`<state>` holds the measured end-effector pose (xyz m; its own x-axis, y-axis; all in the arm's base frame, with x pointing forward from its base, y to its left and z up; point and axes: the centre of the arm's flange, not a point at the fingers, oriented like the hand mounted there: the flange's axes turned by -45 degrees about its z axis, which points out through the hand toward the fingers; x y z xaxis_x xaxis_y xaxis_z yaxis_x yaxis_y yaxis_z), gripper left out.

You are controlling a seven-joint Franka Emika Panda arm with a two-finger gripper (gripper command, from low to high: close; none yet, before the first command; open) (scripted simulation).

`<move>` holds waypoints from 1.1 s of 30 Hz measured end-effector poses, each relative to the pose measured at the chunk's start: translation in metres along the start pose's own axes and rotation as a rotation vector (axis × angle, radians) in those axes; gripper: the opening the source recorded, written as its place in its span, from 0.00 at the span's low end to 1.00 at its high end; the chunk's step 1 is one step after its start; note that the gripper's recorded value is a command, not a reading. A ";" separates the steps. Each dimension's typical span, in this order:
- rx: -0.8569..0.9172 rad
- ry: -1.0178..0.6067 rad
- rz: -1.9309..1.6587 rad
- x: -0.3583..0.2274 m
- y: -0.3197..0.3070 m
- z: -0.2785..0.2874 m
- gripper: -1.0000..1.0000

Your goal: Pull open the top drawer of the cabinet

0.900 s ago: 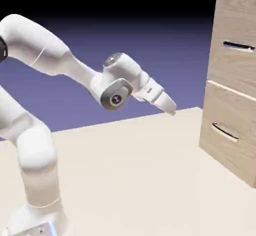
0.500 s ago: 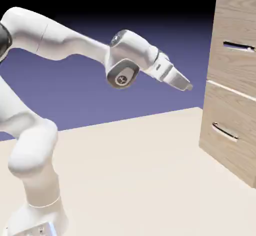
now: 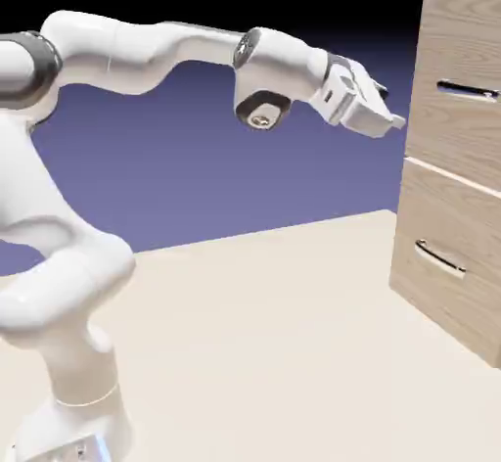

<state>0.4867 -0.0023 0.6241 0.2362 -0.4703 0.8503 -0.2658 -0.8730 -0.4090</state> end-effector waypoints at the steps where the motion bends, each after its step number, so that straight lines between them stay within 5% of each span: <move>1: 0.007 0.008 0.022 0.001 -0.003 0.004 0.50; 33: 0.343 0.069 0.991 -0.020 -0.067 0.153 0.50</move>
<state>0.6427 0.0459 0.5841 0.0014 -0.9954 0.0960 -0.0293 -0.0960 -0.9949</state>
